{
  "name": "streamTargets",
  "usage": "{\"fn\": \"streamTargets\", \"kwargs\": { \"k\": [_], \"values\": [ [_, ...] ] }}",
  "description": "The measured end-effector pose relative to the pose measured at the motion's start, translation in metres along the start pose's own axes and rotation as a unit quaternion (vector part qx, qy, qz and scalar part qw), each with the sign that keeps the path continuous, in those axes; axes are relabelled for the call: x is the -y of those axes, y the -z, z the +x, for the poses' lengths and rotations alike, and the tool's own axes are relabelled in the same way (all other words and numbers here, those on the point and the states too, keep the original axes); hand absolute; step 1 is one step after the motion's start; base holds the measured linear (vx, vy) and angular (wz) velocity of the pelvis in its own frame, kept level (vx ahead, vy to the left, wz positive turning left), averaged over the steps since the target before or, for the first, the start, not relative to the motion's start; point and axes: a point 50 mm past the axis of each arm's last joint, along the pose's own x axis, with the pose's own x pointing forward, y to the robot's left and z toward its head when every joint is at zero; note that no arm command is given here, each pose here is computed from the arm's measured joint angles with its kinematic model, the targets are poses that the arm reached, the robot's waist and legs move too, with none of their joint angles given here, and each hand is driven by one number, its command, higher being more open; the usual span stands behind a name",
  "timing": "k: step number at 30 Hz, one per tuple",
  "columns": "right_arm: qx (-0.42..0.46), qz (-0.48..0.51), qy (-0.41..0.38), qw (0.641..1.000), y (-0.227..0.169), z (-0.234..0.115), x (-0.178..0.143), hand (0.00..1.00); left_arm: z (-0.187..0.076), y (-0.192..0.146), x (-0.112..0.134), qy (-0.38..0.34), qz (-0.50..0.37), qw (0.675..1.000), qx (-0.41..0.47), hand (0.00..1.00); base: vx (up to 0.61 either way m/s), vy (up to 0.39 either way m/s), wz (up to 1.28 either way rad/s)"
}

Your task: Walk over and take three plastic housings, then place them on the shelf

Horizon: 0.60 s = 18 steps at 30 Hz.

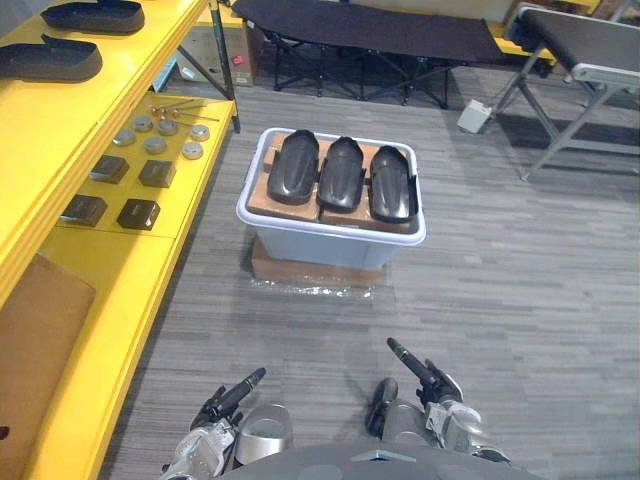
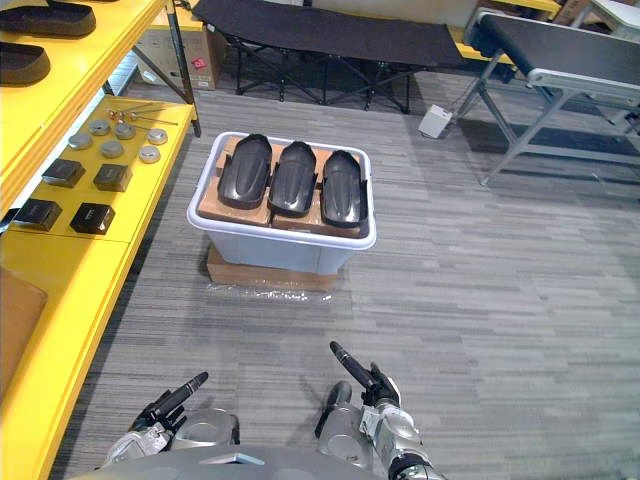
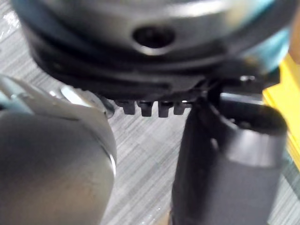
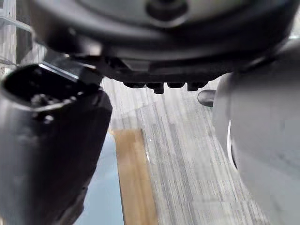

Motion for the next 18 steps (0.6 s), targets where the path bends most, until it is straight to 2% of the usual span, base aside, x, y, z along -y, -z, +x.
{"fn": "streamTargets", "kwargs": {
  "k": [4, 8, 11, 14, 18],
  "values": [
    [0.011, -0.010, 0.034, 0.999, 0.001, -0.004, 0.023, 1.00, -0.005, 0.037, -0.002, -0.043, -0.130, 0.990, -0.034, 1.00, 0.37, -0.368, 0.24],
    [0.022, -0.018, 0.044, 0.999, 0.009, -0.010, 0.028, 1.00, -0.012, 0.061, -0.003, -0.053, -0.178, 0.981, -0.056, 1.00, 0.37, -0.231, 0.06],
    [0.035, -0.057, 0.040, 0.997, 0.003, -0.009, 0.025, 1.00, -0.011, 0.055, -0.003, -0.047, -0.168, 0.984, -0.036, 1.00, 0.30, -0.056, 0.11],
    [0.108, -0.079, 0.059, 0.989, -0.025, -0.010, 0.017, 1.00, -0.010, 0.052, -0.003, -0.049, -0.148, 0.987, -0.032, 1.00, 0.27, 0.112, -0.08],
    [0.210, -0.055, 0.069, 0.974, -0.061, -0.020, -0.010, 1.00, -0.007, 0.021, -0.014, -0.054, -0.029, 0.998, 0.001, 1.00, 0.26, 0.173, -0.03]
  ]
}}
